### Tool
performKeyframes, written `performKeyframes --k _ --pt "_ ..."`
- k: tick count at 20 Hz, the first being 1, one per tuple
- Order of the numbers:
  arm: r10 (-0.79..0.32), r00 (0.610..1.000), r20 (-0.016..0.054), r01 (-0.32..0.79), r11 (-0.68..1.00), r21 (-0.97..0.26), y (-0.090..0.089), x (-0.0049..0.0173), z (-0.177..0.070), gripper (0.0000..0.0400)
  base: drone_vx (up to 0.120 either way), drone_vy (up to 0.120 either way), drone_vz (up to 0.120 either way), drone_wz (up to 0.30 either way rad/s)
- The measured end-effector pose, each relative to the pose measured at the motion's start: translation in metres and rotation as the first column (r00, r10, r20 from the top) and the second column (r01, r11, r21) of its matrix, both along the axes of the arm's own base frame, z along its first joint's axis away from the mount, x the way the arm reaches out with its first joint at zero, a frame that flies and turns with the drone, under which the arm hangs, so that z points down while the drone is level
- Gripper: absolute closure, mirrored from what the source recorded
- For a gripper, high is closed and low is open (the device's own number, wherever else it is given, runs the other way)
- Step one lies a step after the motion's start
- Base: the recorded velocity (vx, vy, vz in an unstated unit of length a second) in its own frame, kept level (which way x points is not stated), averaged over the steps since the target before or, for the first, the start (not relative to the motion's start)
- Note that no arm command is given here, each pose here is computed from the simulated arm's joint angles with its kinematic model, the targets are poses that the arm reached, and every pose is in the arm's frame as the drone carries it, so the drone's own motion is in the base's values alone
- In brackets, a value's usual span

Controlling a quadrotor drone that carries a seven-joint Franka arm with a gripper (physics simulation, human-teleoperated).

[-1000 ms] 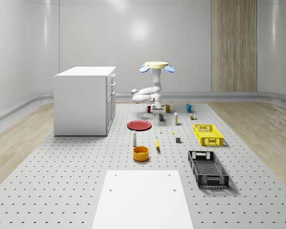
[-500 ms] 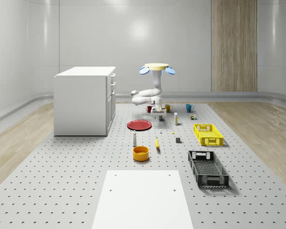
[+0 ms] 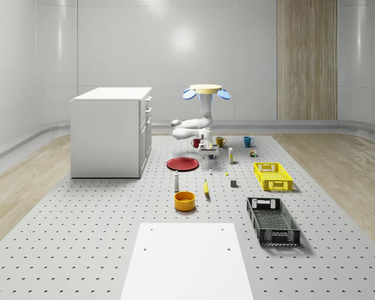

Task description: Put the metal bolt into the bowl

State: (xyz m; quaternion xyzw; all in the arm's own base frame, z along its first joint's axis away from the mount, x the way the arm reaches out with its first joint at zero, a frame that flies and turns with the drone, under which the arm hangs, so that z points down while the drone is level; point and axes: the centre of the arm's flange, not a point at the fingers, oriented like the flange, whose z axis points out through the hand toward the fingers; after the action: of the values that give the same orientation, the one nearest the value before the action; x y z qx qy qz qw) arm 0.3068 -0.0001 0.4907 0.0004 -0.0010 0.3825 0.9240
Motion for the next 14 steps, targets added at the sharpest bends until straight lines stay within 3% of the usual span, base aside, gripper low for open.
performKeyframes --k 1,14 --pt "0.000 1.000 0.0000 0.000 1.000 0.000 0.0000 0.0000 0.0000 0.0000 0.120 0.000 -0.120 0.000" --pt "0.000 1.000 0.0000 0.000 1.000 0.000 0.0000 0.0000 0.0000 0.0000 0.120 0.012 0.000 0.000"
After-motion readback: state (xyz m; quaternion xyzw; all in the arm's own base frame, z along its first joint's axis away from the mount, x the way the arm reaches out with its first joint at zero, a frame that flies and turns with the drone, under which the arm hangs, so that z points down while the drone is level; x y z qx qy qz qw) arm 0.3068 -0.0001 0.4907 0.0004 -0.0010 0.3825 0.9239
